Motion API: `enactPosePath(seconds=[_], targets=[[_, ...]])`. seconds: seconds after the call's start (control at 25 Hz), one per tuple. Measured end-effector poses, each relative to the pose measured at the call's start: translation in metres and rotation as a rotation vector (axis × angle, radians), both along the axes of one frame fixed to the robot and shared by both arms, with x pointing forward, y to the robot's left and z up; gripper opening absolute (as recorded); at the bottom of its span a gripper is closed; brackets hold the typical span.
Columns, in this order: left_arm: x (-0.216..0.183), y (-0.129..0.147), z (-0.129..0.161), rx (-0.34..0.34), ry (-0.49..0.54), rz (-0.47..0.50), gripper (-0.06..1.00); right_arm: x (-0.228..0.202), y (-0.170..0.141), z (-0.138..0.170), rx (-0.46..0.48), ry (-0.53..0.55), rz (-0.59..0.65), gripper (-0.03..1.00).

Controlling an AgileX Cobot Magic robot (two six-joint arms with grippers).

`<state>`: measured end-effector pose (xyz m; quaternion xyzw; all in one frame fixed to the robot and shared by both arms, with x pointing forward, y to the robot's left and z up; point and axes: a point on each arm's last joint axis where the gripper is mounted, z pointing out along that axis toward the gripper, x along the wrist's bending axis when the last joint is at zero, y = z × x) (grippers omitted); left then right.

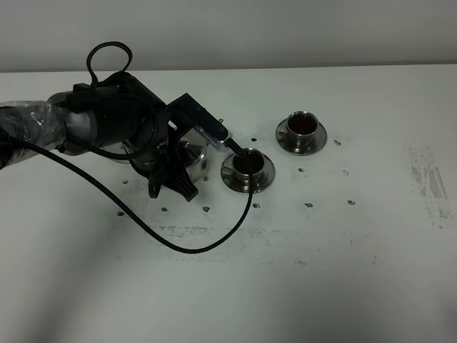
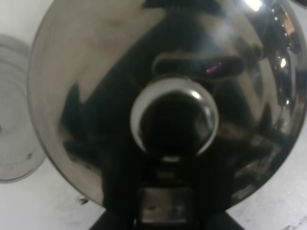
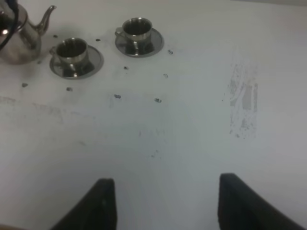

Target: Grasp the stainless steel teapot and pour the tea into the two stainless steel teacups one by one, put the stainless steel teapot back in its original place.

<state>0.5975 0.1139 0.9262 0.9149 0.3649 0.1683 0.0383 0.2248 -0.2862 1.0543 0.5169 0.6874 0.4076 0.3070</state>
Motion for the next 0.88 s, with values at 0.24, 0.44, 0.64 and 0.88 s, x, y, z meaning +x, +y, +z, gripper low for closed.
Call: enactPosePath(seconds=[0.24,0.44,0.64,0.88], targets=[[0.0,0.0,0.004,-0.014,-0.011,0.011,0.19,0.0,0.0,0.0,0.0,0.0,0.0,0.46],[0.0,0.008,0.032,-0.075,-0.07,0.091,0.19,0.0,0.0,0.0,0.0,0.0,0.0,0.46],[0.002,0.033,0.055,-0.115,-0.111,0.205,0.19,0.0,0.0,0.0,0.0,0.0,0.0,0.46],[-0.001,0.078,0.049,-0.123,-0.104,0.346,0.19,0.0,0.0,0.0,0.0,0.0,0.0,0.46]])
